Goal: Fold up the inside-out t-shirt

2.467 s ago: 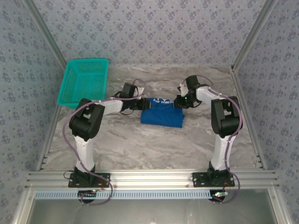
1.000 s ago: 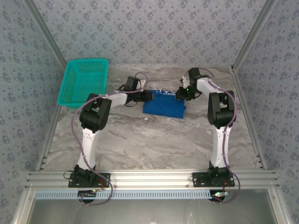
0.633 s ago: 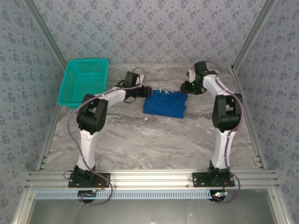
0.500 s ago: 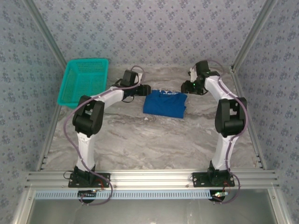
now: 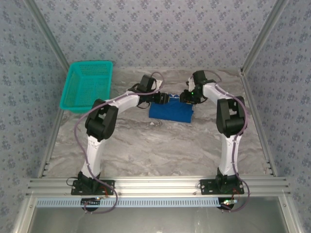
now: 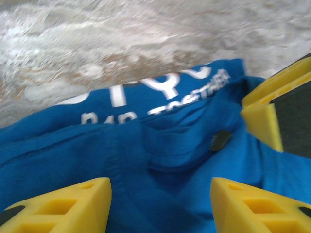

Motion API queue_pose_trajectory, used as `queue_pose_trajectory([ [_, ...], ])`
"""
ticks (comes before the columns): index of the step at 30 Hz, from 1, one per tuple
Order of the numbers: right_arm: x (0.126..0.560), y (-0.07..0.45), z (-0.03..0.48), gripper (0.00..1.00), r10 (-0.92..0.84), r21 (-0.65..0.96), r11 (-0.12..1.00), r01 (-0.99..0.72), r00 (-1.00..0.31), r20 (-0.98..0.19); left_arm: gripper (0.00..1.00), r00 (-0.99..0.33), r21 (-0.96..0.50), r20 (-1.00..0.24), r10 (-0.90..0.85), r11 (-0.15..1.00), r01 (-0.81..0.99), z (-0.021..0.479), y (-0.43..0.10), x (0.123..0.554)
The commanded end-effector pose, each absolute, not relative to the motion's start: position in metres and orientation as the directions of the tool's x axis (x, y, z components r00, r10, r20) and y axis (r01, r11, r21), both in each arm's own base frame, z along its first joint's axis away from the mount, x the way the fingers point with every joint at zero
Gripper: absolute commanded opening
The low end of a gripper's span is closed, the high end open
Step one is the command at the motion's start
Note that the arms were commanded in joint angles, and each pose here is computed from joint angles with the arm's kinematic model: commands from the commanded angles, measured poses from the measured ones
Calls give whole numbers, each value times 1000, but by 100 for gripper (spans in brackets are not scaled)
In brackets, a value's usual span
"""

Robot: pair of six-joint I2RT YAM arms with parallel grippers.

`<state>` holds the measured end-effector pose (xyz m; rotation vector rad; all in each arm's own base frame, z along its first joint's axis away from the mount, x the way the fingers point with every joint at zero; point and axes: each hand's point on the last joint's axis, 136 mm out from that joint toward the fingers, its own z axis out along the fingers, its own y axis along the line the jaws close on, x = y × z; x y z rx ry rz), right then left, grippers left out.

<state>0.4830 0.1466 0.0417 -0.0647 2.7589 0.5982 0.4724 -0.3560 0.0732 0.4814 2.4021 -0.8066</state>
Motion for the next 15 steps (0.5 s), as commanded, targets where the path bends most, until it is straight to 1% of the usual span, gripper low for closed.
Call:
queue_pose_trajectory([
  [1,500,144,27,37,7,397,909,-129,-946,-324,55,-795,-366,-588,150,827,426,43,-332,488],
  [4,502,134,22,35,-16,363,922,-135,-949,-314,56,-809,-373,-579,96,852,367,33,-320,495],
  [6,504,130,34,36,-27,353,923,-154,-940,-340,56,-801,-387,-595,62,852,353,41,-319,497],
  [8,508,125,55,37,-33,334,927,-171,-924,-382,58,-796,-398,-603,51,846,355,56,-322,496],
  [9,503,123,61,37,-41,322,931,-173,-926,-376,59,-796,-404,-604,44,844,353,65,-323,496],
  [12,500,123,98,41,-44,318,927,-198,-900,-434,61,-784,-447,-621,18,813,373,99,-330,491],
  [15,486,141,133,46,-58,326,912,-249,-866,-497,64,-764,-466,-646,-1,792,393,134,-330,487],
])
